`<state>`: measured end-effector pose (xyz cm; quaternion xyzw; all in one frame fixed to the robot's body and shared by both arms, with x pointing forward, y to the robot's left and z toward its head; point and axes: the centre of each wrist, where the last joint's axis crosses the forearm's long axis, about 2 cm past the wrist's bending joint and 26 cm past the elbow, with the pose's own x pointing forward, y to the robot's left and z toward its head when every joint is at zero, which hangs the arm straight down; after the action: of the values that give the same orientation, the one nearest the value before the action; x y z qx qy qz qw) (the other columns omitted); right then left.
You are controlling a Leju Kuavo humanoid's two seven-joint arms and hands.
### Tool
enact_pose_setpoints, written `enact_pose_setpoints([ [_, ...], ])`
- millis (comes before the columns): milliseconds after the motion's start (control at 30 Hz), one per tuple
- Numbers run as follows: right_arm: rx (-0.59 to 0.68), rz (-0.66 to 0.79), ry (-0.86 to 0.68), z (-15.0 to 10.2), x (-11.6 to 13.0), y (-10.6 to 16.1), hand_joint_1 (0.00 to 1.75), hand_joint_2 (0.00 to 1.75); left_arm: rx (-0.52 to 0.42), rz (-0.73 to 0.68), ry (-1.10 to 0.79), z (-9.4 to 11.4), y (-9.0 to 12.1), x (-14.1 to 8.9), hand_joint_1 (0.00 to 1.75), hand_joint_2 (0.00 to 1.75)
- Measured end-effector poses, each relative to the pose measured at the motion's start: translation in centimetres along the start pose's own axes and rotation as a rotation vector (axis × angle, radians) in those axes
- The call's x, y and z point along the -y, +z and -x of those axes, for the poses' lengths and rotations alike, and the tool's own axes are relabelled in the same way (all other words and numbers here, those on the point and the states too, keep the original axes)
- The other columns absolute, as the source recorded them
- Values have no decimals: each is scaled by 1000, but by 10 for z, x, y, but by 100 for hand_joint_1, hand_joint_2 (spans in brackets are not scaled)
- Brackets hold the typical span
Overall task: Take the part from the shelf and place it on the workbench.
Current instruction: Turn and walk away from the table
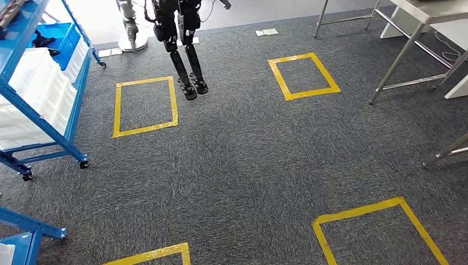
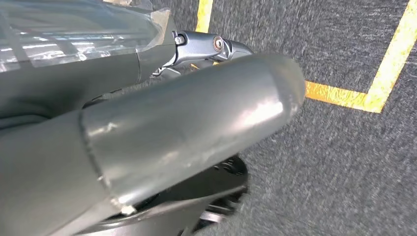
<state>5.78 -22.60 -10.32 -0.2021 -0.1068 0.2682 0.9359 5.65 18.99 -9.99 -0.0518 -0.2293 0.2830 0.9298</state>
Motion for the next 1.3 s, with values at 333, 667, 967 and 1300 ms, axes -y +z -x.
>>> enact_pose_setpoints([
  [333,3,-1,-3,-2,0,0,0,0,3,2,0,-2,-1,1,0,0],
  [667,-2,-2,-1,0,-1,1,0,0,2,3,2,-2,-1,2,0,0],
  [967,15,-4,3,-4,0,0,0,0,-4,-2,6,0,0,0,0,0],
  [1300,18,-8,7,-5,0,0,0,0,-2,-2,7,-2,-1,0,0,0],
])
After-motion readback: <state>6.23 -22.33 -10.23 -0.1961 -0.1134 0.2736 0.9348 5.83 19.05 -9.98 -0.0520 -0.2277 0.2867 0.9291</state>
